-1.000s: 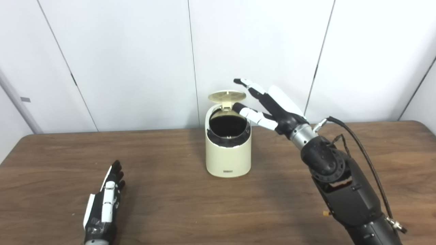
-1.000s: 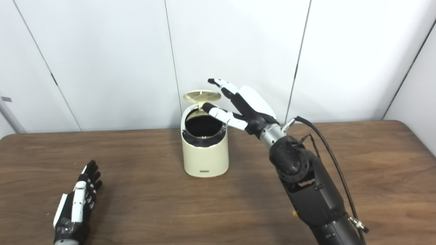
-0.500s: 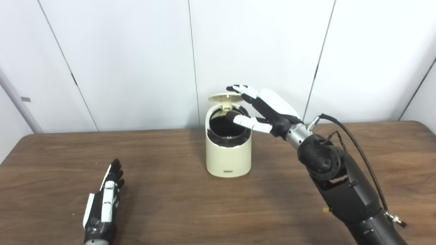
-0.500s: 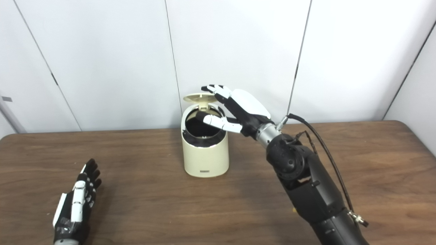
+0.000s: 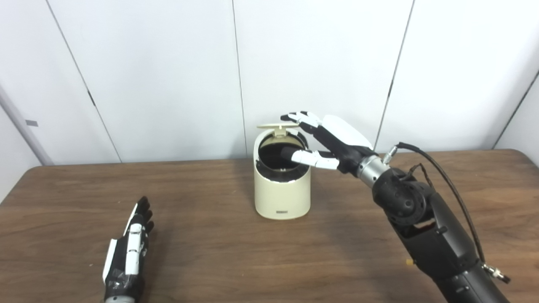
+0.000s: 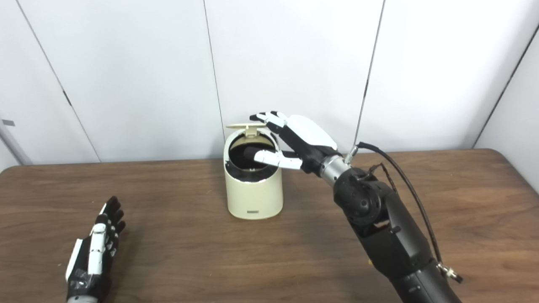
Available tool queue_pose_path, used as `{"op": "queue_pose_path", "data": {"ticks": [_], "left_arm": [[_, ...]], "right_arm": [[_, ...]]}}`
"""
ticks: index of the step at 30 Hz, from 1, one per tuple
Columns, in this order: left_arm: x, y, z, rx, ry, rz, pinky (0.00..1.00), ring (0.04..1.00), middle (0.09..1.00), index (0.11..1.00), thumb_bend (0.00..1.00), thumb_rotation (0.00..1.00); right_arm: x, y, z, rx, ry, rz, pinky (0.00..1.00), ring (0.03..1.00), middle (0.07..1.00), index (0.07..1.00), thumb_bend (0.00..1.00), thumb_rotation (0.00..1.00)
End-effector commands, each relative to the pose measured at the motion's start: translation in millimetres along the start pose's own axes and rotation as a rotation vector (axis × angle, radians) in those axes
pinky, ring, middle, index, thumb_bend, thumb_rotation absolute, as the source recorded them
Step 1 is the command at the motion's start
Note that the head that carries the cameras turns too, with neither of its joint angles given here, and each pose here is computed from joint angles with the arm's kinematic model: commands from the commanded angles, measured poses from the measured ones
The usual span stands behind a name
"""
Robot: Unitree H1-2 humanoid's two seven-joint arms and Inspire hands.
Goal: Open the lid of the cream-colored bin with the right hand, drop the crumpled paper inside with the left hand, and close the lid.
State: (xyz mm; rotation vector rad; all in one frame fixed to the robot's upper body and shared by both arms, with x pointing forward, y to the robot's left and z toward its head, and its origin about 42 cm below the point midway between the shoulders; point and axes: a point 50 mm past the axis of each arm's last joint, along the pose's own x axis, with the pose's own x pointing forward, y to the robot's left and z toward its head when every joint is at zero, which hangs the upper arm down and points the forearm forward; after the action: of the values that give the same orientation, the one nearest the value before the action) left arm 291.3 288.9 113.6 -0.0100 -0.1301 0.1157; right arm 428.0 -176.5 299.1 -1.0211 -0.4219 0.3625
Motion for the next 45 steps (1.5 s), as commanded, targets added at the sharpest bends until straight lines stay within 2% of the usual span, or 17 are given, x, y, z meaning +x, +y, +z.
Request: {"op": "queue_pose_path", "data": {"ticks": [1, 12, 28, 45], "left_arm": [[-9.0, -8.3, -15.1, -0.026, 0.039, 0.006, 1.0, 1.0, 1.0, 0.996, 0.39, 1.0], [-8.8, -8.5, -15.2, -0.025, 0.043, 0.007, 1.0, 1.0, 1.0, 0.993, 0.39, 1.0], [-9.9, -9.8, -15.4, -0.023, 0.038, 0.008, 1.0, 1.0, 1.0, 0.994, 0.37, 1.0], [-8.7, -11.2, -14.3, -0.024, 0.036, 0.014, 1.0, 1.0, 1.0, 0.998, 0.36, 0.96]], "right_arm": [[1.3, -16.4, 11.3, -0.039, -0.05, -0.04, 0.93, 1.0, 0.962, 0.906, 0.61, 1.0], [-12.2, -3.8, 9.7, -0.065, -0.037, -0.004, 0.94, 1.0, 0.97, 0.906, 0.59, 1.0], [-25.3, 12.3, 9.2, -0.136, -0.011, 0.074, 1.0, 1.0, 0.998, 0.917, 0.6, 1.0], [-36.4, 28.7, 7.8, -0.214, -0.045, 0.102, 1.0, 1.0, 1.0, 0.896, 0.58, 1.0]]}}
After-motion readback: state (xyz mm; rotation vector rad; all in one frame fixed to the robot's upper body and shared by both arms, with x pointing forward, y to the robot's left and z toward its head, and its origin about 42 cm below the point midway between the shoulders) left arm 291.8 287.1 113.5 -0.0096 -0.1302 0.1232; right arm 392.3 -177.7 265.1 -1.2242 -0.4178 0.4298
